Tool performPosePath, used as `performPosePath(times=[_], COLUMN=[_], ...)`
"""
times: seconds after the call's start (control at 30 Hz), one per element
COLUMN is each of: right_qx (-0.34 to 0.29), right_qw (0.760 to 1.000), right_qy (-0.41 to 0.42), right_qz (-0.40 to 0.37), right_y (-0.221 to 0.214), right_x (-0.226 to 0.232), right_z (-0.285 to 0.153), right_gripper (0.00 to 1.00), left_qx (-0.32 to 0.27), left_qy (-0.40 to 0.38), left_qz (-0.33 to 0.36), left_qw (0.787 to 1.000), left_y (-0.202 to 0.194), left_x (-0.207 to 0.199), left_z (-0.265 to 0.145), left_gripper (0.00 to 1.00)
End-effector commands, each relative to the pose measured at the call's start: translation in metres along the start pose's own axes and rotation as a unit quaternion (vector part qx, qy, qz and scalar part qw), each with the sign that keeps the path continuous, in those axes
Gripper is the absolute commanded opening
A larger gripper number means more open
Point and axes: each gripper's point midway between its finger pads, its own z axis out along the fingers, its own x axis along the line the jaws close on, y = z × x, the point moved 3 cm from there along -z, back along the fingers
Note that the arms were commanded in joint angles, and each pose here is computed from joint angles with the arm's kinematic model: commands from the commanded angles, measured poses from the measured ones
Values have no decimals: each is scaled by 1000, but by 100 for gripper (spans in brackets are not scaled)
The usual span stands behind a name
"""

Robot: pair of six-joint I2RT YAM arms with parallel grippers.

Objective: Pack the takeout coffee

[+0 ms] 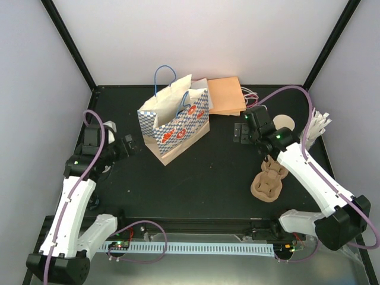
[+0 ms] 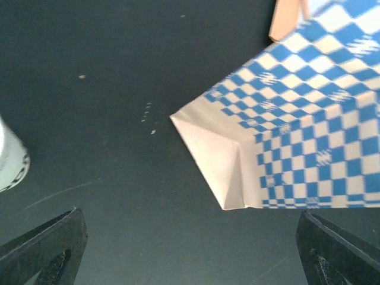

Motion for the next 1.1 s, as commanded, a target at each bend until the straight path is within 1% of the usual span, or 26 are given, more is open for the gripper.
performPosePath(times=[0.0,0.13,0.23,0.33,0.4,0.43,0.5,0.57,0.63,0.77,0.83,0.9,1.07], right_qx=[-20,-21,-28,-34,-34,-34,-34,-34,-36,-41,-41,-40,-41], right_qw=[1000,999,998,996,994,994,993,991,990,987,986,985,985], right_qy=[8,36,55,80,97,103,115,127,136,153,161,164,165], right_qz=[19,23,27,29,26,23,21,18,17,19,18,18,18], right_y=[0,-12,-19,-24,-27,-28,-29,-29,-29,-29,-30,-31,-31], right_x=[-3,-2,-3,-2,0,1,2,4,5,7,8,9,8], right_z=[-5,-7,-13,-22,-26,-28,-33,-38,-43,-50,-52,-52,-53], right_gripper=[100,100,100,100,100,100,100,100,100,100,100,100,100], left_qx=[20,26,7,-8,-6,2,38,75,96,98,101,118,129], left_qy=[22,70,103,118,110,110,138,188,207,227,239,247,258], left_qz=[-58,-102,-123,-105,-69,-54,-39,-49,-57,-70,-82,-90,-88], left_qw=[998,992,987,987,992,992,989,978,972,966,962,958,954], left_y=[-3,5,14,25,32,34,35,36,38,42,38,30,24], left_x=[21,54,73,81,79,80,87,101,106,114,120,126,134], left_z=[-10,-8,-6,1,9,13,19,22,27,39,45,56,69], left_gripper=[99,98,93,89,87,87,88,88,89,91,92,93,88])
